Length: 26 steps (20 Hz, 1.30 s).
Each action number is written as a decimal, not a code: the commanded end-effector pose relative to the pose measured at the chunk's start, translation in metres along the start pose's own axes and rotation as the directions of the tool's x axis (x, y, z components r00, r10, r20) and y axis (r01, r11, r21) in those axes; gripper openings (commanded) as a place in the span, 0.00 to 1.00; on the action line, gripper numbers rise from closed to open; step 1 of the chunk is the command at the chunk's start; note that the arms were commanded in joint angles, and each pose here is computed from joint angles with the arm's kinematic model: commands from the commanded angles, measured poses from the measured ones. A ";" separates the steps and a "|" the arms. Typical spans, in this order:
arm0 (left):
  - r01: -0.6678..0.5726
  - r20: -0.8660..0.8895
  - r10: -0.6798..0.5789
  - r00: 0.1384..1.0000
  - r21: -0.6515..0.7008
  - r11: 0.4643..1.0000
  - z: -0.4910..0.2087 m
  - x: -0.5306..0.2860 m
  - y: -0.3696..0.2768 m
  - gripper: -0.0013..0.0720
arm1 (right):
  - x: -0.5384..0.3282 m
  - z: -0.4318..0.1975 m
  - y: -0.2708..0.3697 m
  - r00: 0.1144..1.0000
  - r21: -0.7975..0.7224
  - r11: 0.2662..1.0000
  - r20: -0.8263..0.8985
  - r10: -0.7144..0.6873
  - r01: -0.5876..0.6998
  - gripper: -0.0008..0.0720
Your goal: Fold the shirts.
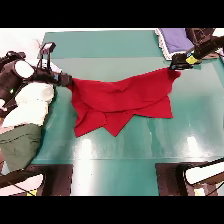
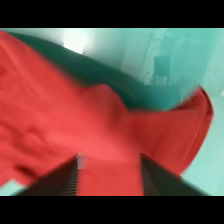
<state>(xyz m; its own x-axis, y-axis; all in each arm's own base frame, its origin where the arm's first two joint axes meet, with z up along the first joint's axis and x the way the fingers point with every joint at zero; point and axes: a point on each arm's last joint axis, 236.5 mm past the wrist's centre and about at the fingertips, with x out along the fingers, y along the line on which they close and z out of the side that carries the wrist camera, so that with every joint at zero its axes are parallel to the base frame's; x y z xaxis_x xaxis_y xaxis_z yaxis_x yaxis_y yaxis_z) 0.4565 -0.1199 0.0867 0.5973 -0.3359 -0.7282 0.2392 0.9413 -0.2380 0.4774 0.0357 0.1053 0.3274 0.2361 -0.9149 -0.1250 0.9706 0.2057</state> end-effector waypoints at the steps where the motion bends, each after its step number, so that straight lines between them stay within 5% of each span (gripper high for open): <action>1: -0.046 0.113 0.054 0.992 -0.070 0.997 0.050 -0.002 0.027 0.72 | -0.002 0.015 -0.016 0.999 0.043 0.999 0.046 0.007 -0.008 0.63; 3: -0.079 0.098 0.094 0.991 -0.143 0.987 0.058 -0.026 0.060 0.72 | -0.018 0.000 -0.015 0.997 0.071 0.995 -0.004 0.077 -0.076 0.60; 5: -0.086 -0.029 0.082 0.996 -0.234 0.968 0.025 -0.035 0.086 0.72 | -0.025 -0.023 -0.011 0.984 0.108 0.982 -0.070 0.164 -0.156 0.43; 10: -0.123 -0.320 -0.006 0.947 -0.381 0.916 -0.100 -0.003 0.103 0.72 | -0.015 -0.061 -0.004 0.968 0.182 0.959 -0.088 0.236 -0.217 0.43; 17: -0.051 -0.264 -0.131 0.956 -0.585 0.809 -0.154 0.045 0.084 0.70 | -0.009 -0.084 0.026 0.944 0.191 0.931 -0.051 0.325 -0.310 0.43; 23: -0.036 -0.272 -0.131 0.953 -0.533 0.845 -0.156 0.068 0.059 0.70 | -0.010 -0.086 0.027 0.943 0.187 0.931 -0.054 0.328 -0.314 0.43; 24: -0.035 -0.263 -0.129 0.956 -0.542 0.840 -0.153 0.069 0.059 0.66 | -0.010 -0.087 0.025 0.944 0.188 0.932 -0.057 0.324 -0.309 0.43; 26: -0.024 -0.249 -0.131 0.960 -0.538 0.842 -0.144 0.067 0.058 0.17 | -0.010 -0.094 0.012 0.951 0.204 0.939 -0.075 0.299 -0.279 0.43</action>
<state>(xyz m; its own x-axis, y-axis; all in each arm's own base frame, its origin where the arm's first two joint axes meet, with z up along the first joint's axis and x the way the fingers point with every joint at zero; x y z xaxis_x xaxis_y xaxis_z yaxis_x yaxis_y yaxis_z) 0.3919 -0.0771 -0.0733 0.3264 -0.4343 -0.8395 -0.2312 0.8245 -0.5165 0.3901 0.0510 0.0890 0.2179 0.5313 -0.8187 -0.0360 0.8426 0.5373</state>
